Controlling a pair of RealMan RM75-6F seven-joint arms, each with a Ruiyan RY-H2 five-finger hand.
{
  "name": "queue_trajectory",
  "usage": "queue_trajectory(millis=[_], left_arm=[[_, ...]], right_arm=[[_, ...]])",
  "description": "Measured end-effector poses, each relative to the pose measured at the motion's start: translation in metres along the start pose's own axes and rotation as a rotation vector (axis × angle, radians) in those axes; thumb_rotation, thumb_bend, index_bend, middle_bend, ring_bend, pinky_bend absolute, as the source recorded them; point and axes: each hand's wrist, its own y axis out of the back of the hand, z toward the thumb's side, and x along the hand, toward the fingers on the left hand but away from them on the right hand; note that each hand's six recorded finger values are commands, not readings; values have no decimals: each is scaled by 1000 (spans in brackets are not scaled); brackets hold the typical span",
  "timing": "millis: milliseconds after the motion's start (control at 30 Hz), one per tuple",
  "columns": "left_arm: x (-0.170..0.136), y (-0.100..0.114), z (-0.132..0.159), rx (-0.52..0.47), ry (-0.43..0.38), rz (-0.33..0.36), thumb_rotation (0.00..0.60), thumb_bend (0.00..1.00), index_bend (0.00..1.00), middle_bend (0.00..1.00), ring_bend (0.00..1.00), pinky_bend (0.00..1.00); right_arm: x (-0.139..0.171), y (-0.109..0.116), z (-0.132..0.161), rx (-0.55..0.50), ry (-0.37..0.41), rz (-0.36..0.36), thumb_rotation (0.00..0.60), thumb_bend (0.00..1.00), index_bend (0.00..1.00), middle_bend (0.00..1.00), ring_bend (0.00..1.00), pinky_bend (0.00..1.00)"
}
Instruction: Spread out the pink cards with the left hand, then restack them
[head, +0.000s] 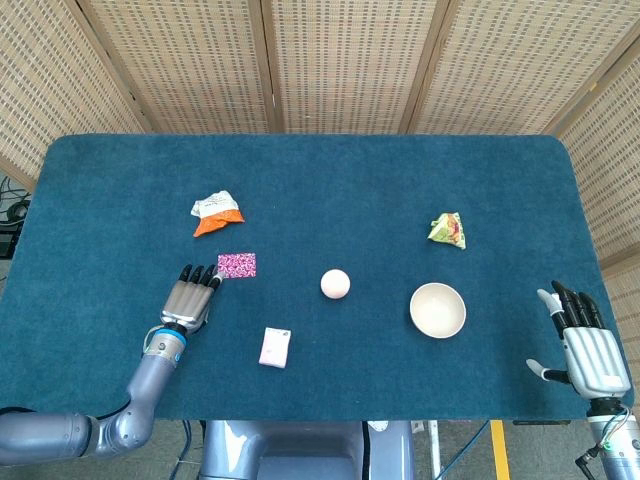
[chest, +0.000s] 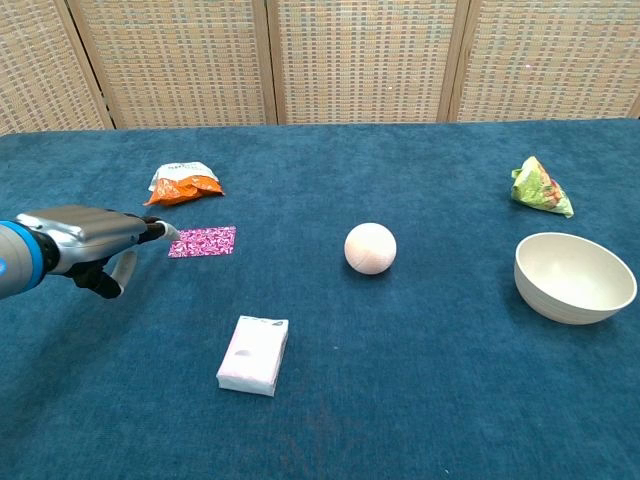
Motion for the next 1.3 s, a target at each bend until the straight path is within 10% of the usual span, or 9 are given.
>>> queue_trajectory(millis=[667, 1300], left_arm=[[32, 5, 47, 21, 7, 25, 600, 890, 26, 0, 0, 0], [32, -17, 26, 98, 57, -5, 600, 893, 26, 0, 0, 0]], right_arm=[[-2, 4, -9, -45, -11, 3, 600, 131, 89, 0, 0, 0], [1, 2, -4, -39, 7, 10, 600, 131, 89, 0, 0, 0]])
